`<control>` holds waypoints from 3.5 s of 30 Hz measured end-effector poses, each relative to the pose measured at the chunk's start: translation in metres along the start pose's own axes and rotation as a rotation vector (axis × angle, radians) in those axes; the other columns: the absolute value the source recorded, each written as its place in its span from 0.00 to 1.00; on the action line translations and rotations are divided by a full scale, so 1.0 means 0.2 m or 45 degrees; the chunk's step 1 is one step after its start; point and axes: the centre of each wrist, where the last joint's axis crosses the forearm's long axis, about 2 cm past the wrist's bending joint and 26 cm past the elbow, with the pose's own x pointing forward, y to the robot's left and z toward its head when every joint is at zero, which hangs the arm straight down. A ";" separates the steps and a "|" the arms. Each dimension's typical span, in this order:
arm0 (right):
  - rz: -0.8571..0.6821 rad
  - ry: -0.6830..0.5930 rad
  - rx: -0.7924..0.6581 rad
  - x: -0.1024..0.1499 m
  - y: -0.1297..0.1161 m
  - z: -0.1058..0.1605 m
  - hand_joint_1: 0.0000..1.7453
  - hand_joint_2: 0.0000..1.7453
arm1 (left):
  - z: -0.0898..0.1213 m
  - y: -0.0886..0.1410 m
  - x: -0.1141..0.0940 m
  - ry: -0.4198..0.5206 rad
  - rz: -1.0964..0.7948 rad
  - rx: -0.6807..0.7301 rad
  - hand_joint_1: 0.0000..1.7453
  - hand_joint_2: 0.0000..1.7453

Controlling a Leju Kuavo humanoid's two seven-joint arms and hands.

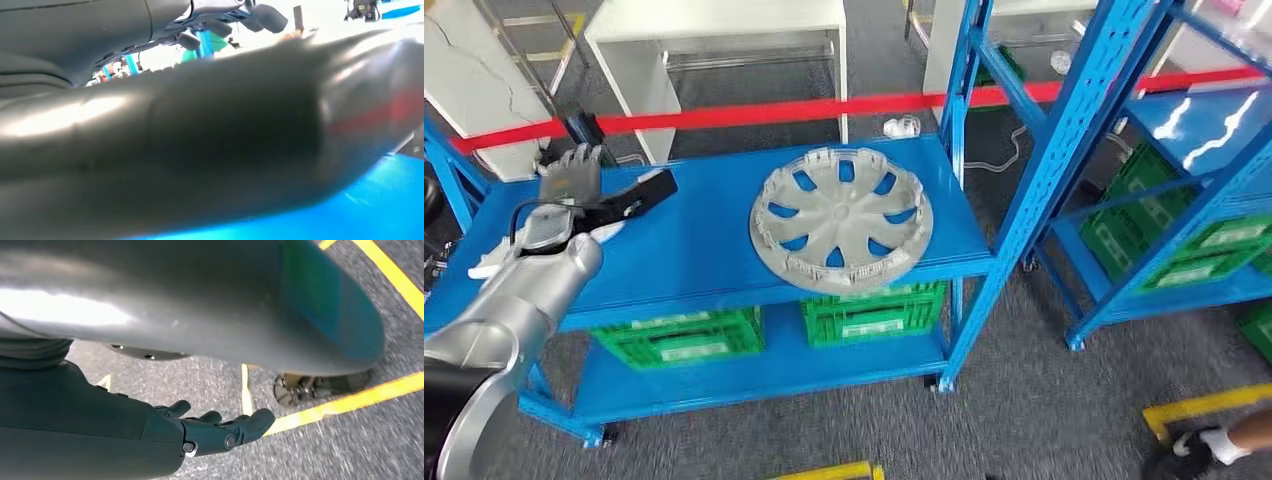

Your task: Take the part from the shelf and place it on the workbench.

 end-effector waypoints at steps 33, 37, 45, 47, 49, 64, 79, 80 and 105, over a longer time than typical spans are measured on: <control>-0.022 -0.007 -0.001 0.00 -0.01 0.00 0.00 0.00 | 0.01 -0.03 0.06 -0.155 0.118 -0.291 0.00 1.00; -0.017 -0.012 0.001 0.01 -0.01 0.00 0.00 0.00 | 0.00 -0.01 0.02 -0.230 0.183 -0.476 0.00 1.00; -0.023 -0.006 0.000 0.00 -0.01 0.00 0.00 0.00 | -0.01 0.05 -0.10 -0.340 0.246 -0.684 0.00 1.00; -0.026 -0.004 -0.002 0.00 -0.01 0.00 0.00 0.00 | -0.02 0.08 -0.13 -0.335 0.218 -0.732 0.00 1.00; -0.030 -0.002 -0.003 0.00 -0.01 0.00 0.00 0.00 | -0.03 0.11 -0.16 -0.312 0.194 -0.757 0.00 1.00; -0.036 -0.006 0.000 0.00 0.00 0.00 0.00 0.00 | -0.04 0.18 -0.29 0.036 0.026 -0.652 0.00 1.00; -0.015 0.017 0.005 0.00 0.01 0.00 0.00 0.00 | 0.00 0.08 -0.64 0.465 -0.080 -0.793 0.00 1.00; -0.015 0.018 0.006 0.00 0.01 0.00 0.00 0.00 | 0.01 0.08 -0.65 0.476 -0.083 -0.802 0.00 1.00; -0.018 0.023 0.010 0.00 0.02 0.00 0.00 0.00 | 0.02 0.20 -0.84 0.314 0.294 -0.735 0.00 1.00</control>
